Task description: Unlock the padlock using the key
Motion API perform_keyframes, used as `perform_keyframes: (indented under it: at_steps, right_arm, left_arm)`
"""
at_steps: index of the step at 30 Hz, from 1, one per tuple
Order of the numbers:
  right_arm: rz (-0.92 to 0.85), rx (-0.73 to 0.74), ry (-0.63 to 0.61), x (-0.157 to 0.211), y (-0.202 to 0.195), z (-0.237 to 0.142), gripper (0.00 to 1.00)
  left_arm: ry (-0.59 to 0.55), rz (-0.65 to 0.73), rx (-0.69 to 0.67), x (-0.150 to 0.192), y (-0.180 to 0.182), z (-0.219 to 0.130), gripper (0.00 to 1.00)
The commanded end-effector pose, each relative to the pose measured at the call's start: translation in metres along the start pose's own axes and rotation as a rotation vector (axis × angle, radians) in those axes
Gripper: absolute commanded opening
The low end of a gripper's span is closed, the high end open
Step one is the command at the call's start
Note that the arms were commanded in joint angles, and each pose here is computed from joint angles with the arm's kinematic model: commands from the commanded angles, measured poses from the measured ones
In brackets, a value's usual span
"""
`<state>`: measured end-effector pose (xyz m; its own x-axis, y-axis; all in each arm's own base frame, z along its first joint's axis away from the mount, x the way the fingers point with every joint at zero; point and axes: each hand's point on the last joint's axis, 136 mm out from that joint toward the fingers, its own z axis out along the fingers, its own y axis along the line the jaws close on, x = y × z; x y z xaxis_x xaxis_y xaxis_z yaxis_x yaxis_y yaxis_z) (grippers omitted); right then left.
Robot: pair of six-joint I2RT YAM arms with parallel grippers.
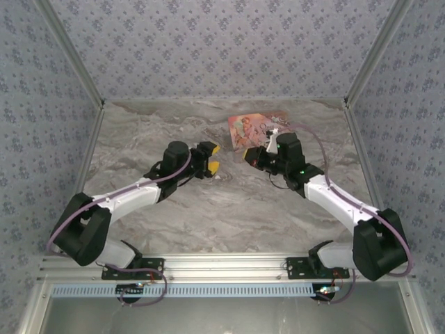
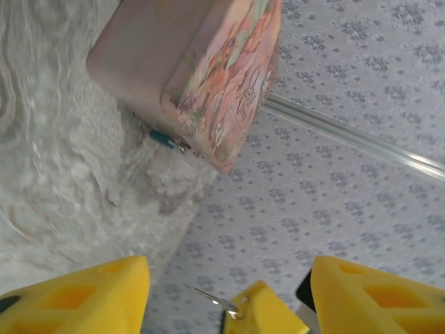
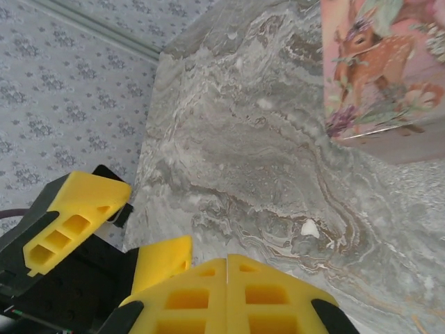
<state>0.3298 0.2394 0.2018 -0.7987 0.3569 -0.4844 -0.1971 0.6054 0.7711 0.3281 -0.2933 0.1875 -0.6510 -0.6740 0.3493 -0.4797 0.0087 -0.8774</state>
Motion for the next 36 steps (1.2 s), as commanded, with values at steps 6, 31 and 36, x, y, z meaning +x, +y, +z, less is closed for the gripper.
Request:
perform_keyframes:
  at_steps: [6, 31, 36]
  right_arm:
    - [-0.050, -0.075, -0.027, -0.009, 0.032, 0.020, 0.00]
    - [-0.070, -0.135, 0.024, 0.006, 0.053, 0.035, 0.00]
    - [-0.066, -0.134, 0.025, 0.008, 0.052, 0.033, 0.00]
  left_arm:
    - [0.071, -0.329, 0.051, 0.020, -0.001, 0.015, 0.56]
    - [0.101, -0.416, 0.046, 0.023, 0.004, 0.025, 0.42]
    - [0.098, -0.424, 0.044, 0.022, 0.005, 0.026, 0.38]
